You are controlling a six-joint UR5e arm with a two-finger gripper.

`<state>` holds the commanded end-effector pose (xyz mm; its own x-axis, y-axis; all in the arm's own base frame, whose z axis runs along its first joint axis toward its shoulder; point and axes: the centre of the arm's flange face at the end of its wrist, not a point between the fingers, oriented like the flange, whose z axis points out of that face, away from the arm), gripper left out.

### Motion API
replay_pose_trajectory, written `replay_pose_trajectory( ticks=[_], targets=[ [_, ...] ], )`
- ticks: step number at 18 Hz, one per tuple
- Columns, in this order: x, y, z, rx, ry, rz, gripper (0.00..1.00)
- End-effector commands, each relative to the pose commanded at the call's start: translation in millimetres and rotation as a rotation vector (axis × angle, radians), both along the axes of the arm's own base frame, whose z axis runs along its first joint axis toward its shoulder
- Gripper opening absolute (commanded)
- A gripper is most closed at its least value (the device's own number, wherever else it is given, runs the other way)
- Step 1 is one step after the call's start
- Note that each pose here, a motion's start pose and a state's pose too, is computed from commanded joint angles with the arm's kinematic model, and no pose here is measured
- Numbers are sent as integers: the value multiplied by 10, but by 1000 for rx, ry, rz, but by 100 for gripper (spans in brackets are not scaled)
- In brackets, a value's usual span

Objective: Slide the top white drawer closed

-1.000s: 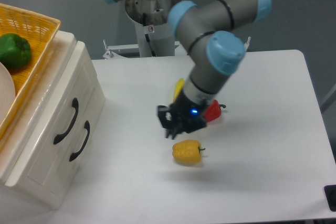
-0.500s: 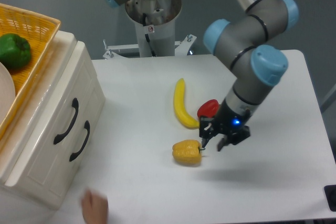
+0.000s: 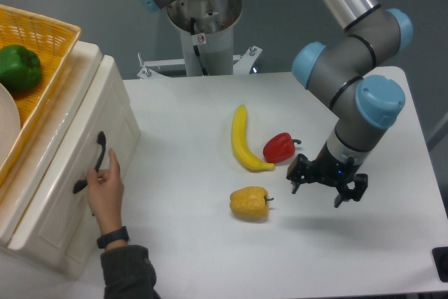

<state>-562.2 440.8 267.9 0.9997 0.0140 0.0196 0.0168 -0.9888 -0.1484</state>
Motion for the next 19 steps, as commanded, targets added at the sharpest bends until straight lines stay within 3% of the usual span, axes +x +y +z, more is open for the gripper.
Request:
replay_pose_trajectory(
  ticks=[2,8,11,19],
  targets=[
    [-171,-145,45,-15,42,-123,100],
    [-535,-360,163,-53,124,-343,100],
    [-643,-362,256,-108,130,-374,100],
    [-714,-333,253,-116,90,-392,100]
  ],
)
